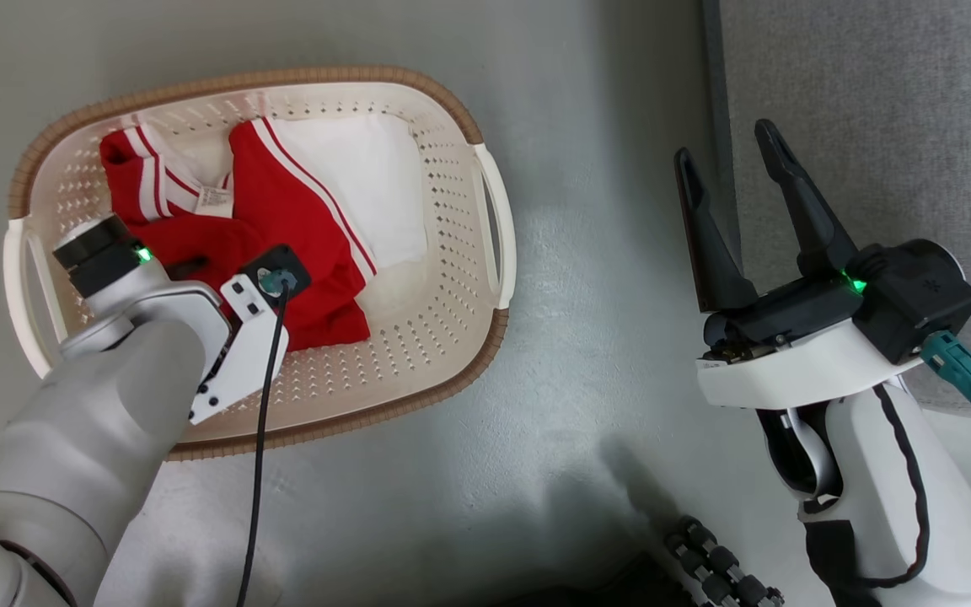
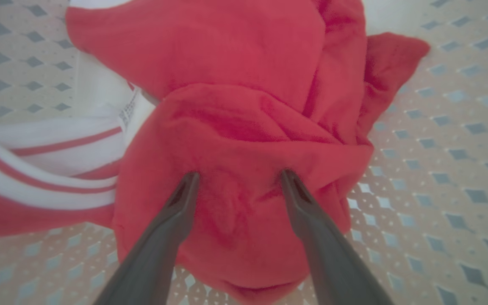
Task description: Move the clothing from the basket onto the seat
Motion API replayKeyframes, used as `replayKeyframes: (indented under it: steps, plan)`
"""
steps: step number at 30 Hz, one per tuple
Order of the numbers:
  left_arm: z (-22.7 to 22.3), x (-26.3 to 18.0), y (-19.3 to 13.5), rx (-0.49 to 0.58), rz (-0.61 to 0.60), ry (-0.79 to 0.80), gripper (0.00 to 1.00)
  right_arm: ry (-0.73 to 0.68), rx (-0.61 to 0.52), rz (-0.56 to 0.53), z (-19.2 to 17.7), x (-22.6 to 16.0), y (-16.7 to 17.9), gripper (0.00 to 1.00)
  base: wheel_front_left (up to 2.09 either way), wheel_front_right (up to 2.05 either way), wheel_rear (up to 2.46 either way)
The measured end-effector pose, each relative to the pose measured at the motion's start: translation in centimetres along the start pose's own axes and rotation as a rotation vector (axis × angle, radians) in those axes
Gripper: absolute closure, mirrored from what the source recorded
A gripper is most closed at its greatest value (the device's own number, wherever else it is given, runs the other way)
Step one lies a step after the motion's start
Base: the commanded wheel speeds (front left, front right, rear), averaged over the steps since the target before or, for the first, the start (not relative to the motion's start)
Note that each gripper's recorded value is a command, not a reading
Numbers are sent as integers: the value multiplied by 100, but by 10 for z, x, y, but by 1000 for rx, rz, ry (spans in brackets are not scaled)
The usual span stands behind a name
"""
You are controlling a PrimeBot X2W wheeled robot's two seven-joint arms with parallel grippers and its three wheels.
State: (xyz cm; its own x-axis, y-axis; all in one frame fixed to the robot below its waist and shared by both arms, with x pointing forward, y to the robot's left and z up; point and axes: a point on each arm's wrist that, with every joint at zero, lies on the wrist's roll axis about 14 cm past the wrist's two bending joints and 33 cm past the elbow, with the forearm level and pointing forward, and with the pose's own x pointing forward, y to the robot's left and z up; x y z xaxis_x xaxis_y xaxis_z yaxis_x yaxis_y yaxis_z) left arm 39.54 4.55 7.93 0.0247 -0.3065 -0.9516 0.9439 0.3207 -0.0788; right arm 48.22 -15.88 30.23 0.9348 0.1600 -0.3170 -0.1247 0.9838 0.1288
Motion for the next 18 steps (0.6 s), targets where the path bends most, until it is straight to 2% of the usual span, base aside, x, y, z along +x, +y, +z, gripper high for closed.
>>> replayKeyframes:
  steps: [13, 14, 15, 16, 17, 18]
  plan:
    - [-12, 28, 10, 18, -12, 56, 0, 28, 17, 1, -20, 10, -3, 0, 0, 0, 0]
    - [-12, 29, 9, 23, -14, 56, 13, 31, 17, 0, -21, 9, -4, 0, 0, 0, 0]
    - [-10, 30, 9, 27, -14, 49, 56, 32, 17, -1, -21, 9, -4, 0, 0, 0, 0]
    - [-10, 30, 10, 31, -15, 46, 83, 33, 17, -2, -21, 9, -5, 0, 0, 0, 0]
    - [-9, 31, 9, 37, -16, 39, 99, 33, 21, -4, -21, 9, -5, 0, 0, 0, 0]
    - [-6, 30, 9, 44, -17, 22, 100, 31, 20, -5, -20, 9, -5, 0, 0, 0, 0]
